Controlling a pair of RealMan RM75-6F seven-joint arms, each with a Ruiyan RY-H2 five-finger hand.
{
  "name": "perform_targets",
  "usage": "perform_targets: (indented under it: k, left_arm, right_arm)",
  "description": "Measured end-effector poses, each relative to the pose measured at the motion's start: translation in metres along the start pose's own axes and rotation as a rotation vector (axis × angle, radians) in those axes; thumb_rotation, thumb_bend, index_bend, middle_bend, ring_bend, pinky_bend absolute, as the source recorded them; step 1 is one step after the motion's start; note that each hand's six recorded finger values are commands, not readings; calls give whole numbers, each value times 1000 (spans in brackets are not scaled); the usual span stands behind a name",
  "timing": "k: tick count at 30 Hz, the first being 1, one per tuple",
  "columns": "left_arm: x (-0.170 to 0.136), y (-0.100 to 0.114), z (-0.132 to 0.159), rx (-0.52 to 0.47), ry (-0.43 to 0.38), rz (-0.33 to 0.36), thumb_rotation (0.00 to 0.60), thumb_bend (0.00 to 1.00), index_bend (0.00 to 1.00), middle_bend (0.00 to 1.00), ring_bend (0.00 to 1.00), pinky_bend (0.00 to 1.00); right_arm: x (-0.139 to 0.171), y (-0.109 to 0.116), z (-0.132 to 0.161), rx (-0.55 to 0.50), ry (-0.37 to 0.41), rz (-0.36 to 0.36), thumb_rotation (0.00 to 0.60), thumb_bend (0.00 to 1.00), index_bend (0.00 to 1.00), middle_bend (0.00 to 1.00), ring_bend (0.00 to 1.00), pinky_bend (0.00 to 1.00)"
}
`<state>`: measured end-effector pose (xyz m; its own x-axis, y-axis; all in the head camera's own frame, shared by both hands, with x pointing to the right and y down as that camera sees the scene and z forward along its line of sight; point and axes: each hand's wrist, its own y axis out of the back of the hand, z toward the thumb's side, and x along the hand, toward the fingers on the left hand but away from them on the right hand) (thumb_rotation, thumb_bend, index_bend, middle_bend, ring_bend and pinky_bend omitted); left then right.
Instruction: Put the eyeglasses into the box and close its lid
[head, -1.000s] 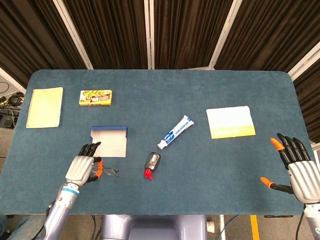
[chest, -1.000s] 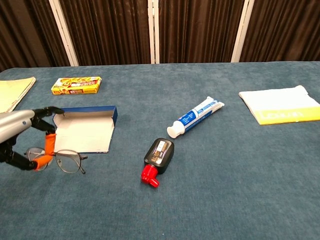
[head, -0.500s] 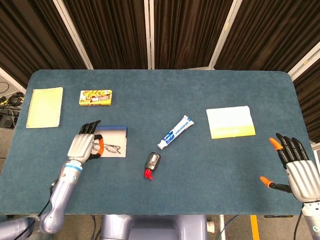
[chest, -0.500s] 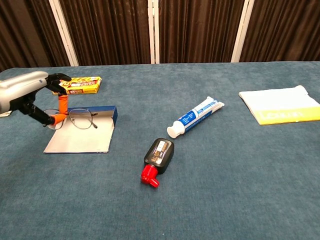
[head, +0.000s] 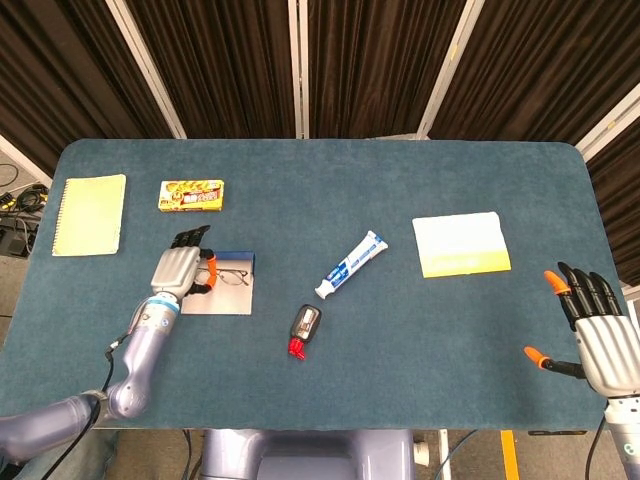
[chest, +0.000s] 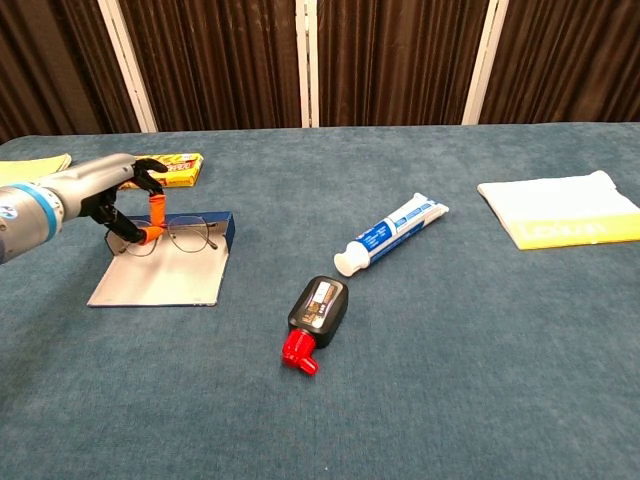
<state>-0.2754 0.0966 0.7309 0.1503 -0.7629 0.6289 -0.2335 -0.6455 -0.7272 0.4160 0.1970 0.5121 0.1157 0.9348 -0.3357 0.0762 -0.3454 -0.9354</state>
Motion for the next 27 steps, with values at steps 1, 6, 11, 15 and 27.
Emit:
perform_targets:
  k: [1, 6, 11, 15, 27]
  left_arm:
    - [3, -1, 0, 3, -1, 0, 600, 463, 644, 0, 0, 0]
    - [15, -8, 1, 22, 0, -3, 600, 446, 569, 0, 0, 0]
    - [21, -14, -1, 31, 2, -7, 600, 230, 96, 0, 0, 0]
    - [21, -14, -1, 33, -9, 1, 600, 193, 0, 0, 0, 0]
    - [9, 1, 3, 42, -87, 70, 600, 186, 0, 0, 0, 0]
  right_arm:
    - [0, 0, 0, 1, -2, 1, 600, 0, 6, 0, 0, 0]
    - [-2, -2, -3, 6, -16, 6, 600, 0, 6, 0, 0, 0]
    - [-3, -3, -6, 9, -30, 8, 600, 0, 6, 0, 0, 0]
    - [-3, -2, -6, 8, -31, 6, 600, 0, 6, 0, 0, 0]
    - [-2, -1, -6, -1, -27, 5, 600, 0, 6, 0, 0, 0]
